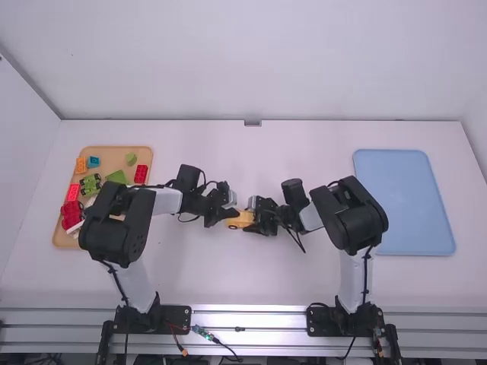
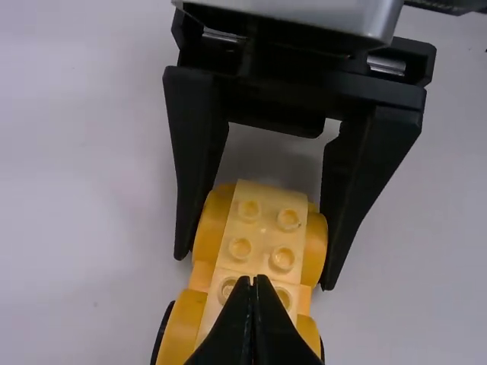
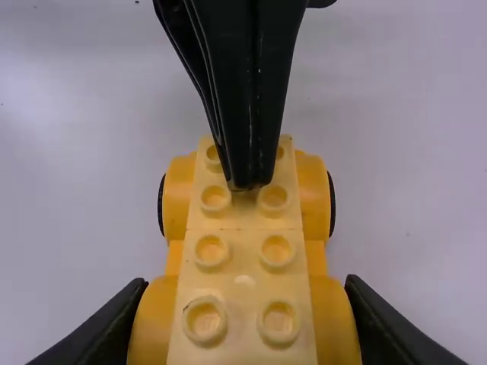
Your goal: Assemble lego blocks to make yellow taxi
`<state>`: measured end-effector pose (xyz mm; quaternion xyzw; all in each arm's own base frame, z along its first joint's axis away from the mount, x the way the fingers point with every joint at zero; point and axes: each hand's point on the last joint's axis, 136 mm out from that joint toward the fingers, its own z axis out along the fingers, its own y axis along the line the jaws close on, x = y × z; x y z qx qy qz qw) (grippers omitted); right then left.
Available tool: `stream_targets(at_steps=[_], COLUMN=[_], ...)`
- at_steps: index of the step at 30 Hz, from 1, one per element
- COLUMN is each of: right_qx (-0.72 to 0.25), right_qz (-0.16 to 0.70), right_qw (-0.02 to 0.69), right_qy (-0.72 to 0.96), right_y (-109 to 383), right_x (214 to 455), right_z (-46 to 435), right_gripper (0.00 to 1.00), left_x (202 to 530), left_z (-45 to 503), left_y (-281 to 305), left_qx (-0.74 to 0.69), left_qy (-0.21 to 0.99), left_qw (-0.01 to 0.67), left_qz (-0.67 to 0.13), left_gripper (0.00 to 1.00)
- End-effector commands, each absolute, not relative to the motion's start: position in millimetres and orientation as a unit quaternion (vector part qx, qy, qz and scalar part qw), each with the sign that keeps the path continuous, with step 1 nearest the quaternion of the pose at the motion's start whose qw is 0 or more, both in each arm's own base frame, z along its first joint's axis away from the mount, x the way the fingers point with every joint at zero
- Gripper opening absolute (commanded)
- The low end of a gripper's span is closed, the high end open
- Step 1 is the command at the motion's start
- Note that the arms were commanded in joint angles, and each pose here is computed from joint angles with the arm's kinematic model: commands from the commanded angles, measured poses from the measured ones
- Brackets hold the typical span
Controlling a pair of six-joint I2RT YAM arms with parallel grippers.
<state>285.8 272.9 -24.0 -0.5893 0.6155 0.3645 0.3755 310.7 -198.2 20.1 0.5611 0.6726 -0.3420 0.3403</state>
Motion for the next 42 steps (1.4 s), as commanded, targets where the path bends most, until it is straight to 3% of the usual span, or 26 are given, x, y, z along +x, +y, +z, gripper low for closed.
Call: stream_targets(at_steps=[1,6,11,17,23,26,28,29,30,31,34,37,42], right_qx=[-0.595,-0.595,-0.595,-0.596,-0.596,-0.597,-0.597,-0.594,-0.594,-0.589,-0.586,-0.584,-0.584], right_qz=[0.368,0.368,0.367,0.367,0.365,0.362,0.356,0.351,0.351,0.346,0.337,0.329,0.324], right_qw=[0.368,0.369,0.369,0.371,0.374,0.378,0.381,0.381,0.381,0.381,0.379,0.377,0.378], right_qy=[0.612,0.612,0.612,0.611,0.609,0.608,0.609,0.615,0.615,0.623,0.632,0.639,0.642], right_y=[279.6,279.8,279.1,279.4,280.9,282.2,282.9,282.6,282.6,282.2,280.4,278.2,277.4], right_x=[281.8,282.6,282.7,283.2,286.5,290.7,295.0,298.5,298.5,301.9,304.8,305.6,306.6], right_z=[-27.8,-27.4,-27.7,-27.1,-25.1,-23.1,-22.4,-23.0,-23.0,-23.7,-26.4,-29.5,-29.8], right_gripper=[0.27,0.27,0.27,0.27,0.27,0.27,0.27,0.27,0.27,0.28,0.33,0.49,0.77], left_x=[287.6,282.2,295.6,326.6,373.2,392.0,403.3,409.2,409.2,413.5,420.0,423.6,429.3], left_z=[-26.6,-37.4,-6.3,64.6,134.5,142.4,139.1,135.1,135.1,132.2,130.5,134.4,143.9], left_y=[-178.9,-172.9,-181.2,-178.2,-149.6,-129.4,-108.5,-91.9,-91.9,-77.5,-53.3,-38.7,-7.0], left_qx=[0.56,0.557,0.556,0.551,0.481,0.423,0.366,0.318,0.318,0.271,0.199,0.174,0.087], left_qy=[0.722,0.734,0.705,0.684,0.725,0.769,0.811,0.841,0.841,0.865,0.889,0.892,0.903], left_qw=[0.269,0.262,0.315,0.375,0.436,0.435,0.42,0.407,0.407,0.397,0.391,0.397,0.398], left_qz=[-0.303,-0.287,-0.309,-0.296,-0.231,-0.203,-0.178,-0.159,-0.159,-0.145,-0.131,-0.129,-0.136], left_gripper=[0.02,0.02,0.02,0.02,0.02,0.11,0.11,0.22,0.22,0.4,0.57,0.99,0.99])
